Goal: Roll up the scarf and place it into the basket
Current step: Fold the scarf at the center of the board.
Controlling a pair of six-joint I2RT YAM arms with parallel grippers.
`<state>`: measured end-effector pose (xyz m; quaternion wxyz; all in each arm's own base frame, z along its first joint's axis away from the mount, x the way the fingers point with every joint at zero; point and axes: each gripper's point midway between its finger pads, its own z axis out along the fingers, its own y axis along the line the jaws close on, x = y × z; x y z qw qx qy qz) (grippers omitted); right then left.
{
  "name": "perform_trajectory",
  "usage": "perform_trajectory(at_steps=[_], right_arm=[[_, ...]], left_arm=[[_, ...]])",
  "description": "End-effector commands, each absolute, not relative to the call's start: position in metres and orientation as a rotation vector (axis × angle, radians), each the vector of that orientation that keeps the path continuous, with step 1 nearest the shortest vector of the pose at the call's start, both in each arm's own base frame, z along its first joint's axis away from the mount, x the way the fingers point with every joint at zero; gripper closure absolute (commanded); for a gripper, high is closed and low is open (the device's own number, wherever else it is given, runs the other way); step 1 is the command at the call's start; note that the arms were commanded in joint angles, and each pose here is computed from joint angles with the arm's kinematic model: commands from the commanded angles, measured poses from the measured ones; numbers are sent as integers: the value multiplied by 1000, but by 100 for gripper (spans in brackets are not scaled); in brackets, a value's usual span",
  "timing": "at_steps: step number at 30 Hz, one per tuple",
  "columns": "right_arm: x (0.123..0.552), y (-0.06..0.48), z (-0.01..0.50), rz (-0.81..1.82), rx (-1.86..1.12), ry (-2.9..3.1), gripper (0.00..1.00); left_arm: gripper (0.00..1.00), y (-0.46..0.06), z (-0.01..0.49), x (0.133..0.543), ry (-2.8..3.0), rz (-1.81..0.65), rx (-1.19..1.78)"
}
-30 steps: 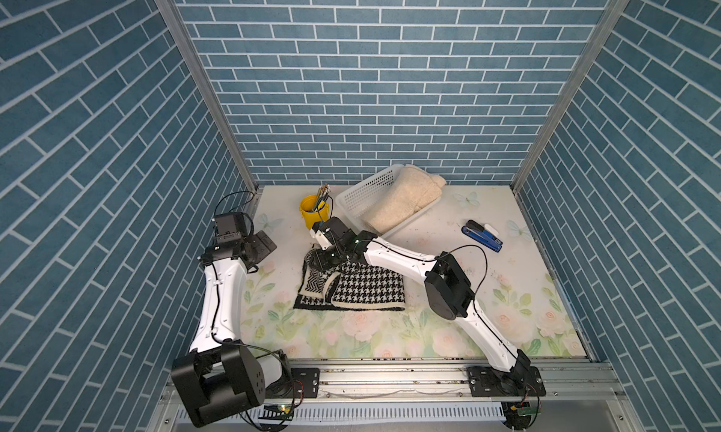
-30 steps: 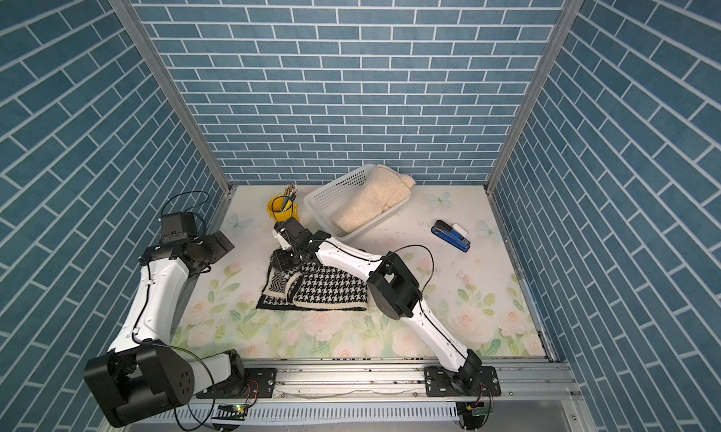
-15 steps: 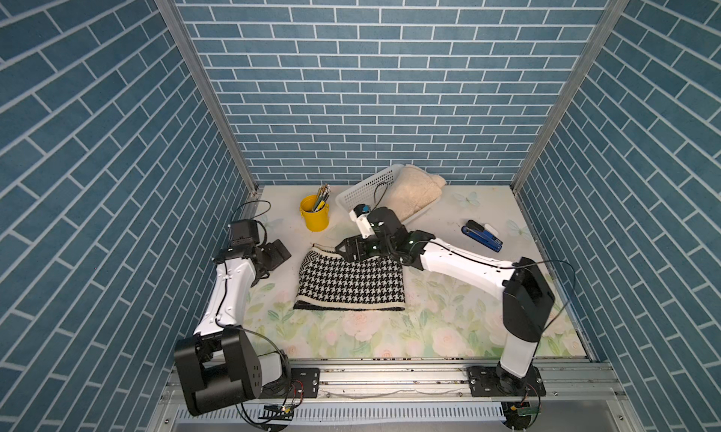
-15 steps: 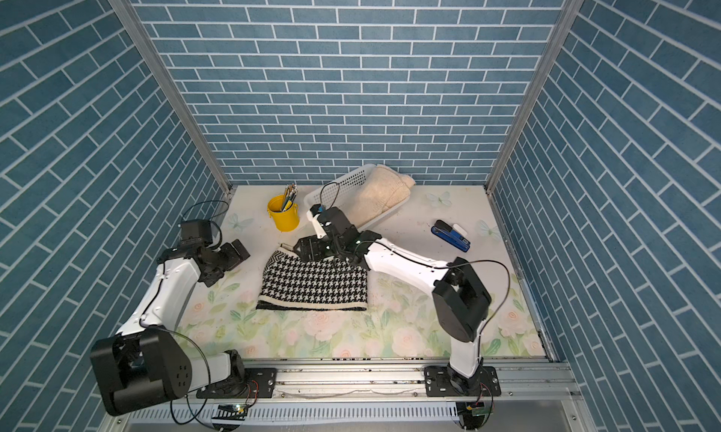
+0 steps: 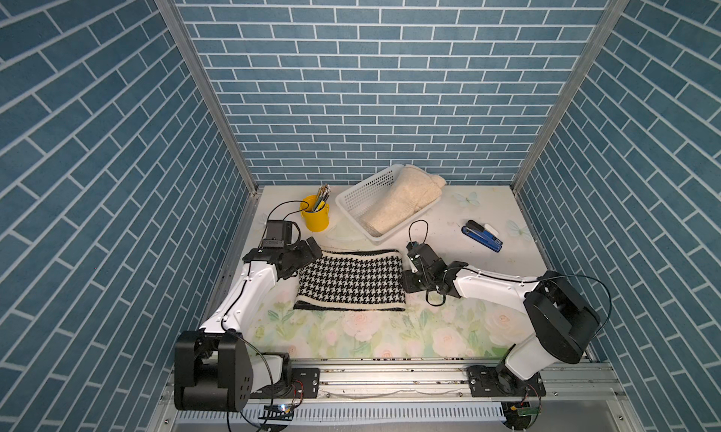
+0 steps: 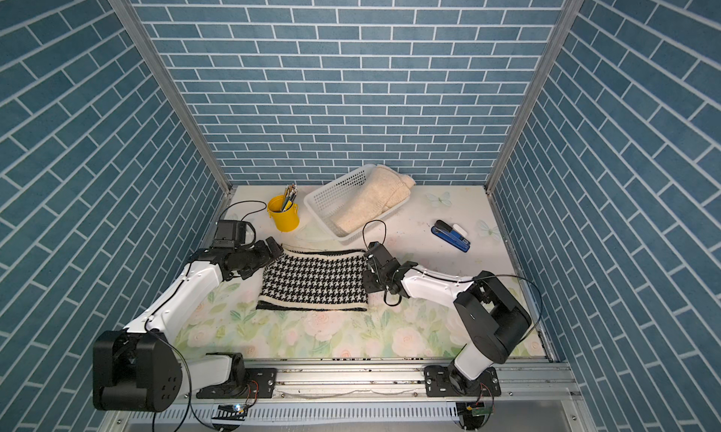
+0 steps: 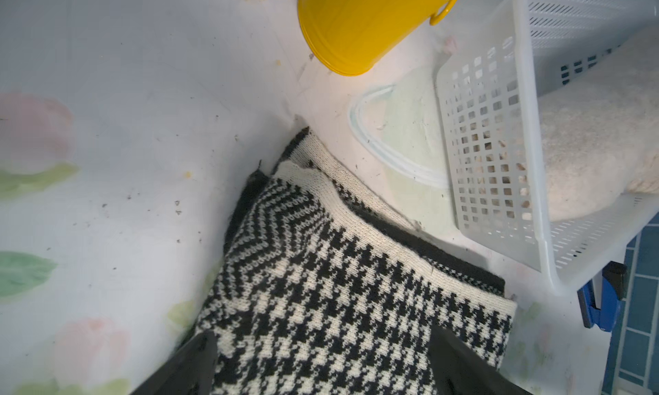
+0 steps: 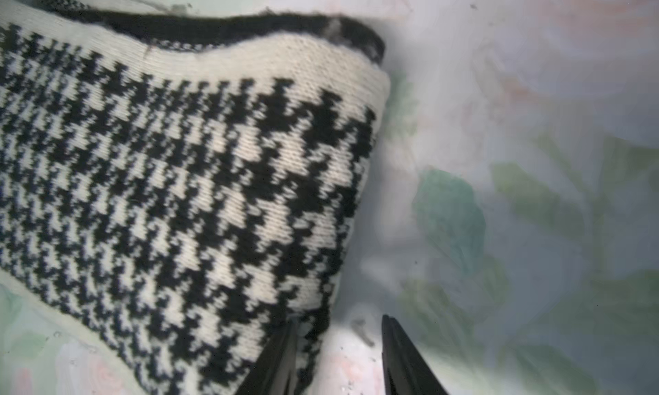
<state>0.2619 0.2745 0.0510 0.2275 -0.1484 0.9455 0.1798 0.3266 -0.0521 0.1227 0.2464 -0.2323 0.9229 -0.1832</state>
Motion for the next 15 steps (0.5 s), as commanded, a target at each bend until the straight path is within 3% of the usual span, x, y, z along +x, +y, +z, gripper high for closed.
perform_trajectory(at_steps=[1, 15], right_arm=[[269, 284, 66, 600, -397, 2530, 54], [251, 304, 40, 868, -414, 2601, 47]], left_arm=[[4, -58, 95, 323, 2569, -521, -675], [9, -16, 37, 329, 2646, -189, -865]])
